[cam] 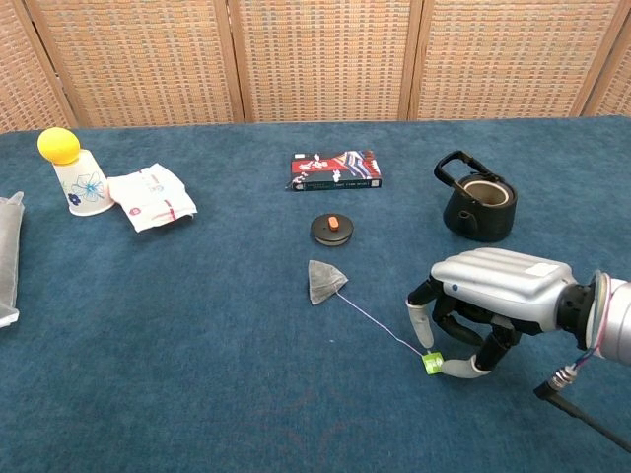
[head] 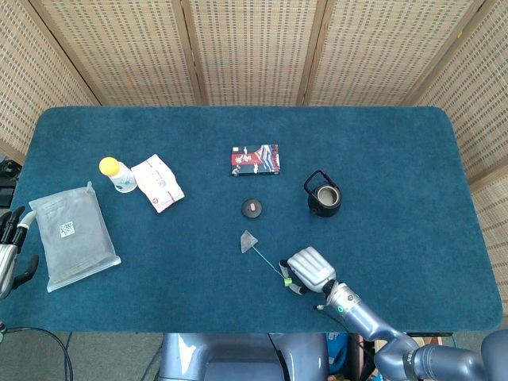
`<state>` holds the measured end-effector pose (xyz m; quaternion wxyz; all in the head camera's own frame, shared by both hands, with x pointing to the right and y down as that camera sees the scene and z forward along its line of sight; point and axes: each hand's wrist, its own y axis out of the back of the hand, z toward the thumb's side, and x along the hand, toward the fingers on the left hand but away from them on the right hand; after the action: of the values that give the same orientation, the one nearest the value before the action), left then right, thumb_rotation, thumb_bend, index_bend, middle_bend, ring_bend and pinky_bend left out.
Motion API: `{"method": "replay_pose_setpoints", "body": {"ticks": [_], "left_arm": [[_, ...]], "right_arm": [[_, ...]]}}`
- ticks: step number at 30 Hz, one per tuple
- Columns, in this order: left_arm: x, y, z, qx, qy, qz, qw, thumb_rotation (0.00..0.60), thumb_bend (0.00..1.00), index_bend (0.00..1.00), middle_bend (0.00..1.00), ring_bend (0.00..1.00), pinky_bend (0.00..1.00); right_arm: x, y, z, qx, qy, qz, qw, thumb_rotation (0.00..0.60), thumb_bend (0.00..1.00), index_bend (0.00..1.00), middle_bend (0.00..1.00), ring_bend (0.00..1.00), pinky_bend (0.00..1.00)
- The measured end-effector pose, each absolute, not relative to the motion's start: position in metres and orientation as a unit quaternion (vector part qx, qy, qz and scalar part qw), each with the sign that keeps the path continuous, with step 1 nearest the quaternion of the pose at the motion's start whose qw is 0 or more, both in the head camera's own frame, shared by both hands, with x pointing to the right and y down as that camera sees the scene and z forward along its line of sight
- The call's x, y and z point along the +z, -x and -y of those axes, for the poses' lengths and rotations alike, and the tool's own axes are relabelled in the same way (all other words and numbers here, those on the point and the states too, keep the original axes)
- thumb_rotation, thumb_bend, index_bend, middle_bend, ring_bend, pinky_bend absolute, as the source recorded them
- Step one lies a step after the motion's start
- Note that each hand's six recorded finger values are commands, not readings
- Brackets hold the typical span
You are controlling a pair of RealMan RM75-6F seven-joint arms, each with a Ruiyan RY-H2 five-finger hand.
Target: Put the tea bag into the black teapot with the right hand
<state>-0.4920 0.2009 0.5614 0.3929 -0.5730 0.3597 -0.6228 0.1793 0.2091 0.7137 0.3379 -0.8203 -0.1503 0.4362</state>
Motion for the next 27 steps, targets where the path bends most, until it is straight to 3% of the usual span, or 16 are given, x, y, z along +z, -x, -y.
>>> {"method": "replay_pose_setpoints", "body": {"ticks": [27], "left_arm": [[0.564, 0.501, -0.205, -0.625, 0.573, -0.365, 0.383, 0.600, 0.45, 0.00, 0.00, 0.00, 0.00]], "right_arm": [[0.725, -0.176, -0.212, 0.451, 0.817, 0.132, 0.334, 0.600, 0.44, 0.59, 0.88, 0.92, 0.97]]}}
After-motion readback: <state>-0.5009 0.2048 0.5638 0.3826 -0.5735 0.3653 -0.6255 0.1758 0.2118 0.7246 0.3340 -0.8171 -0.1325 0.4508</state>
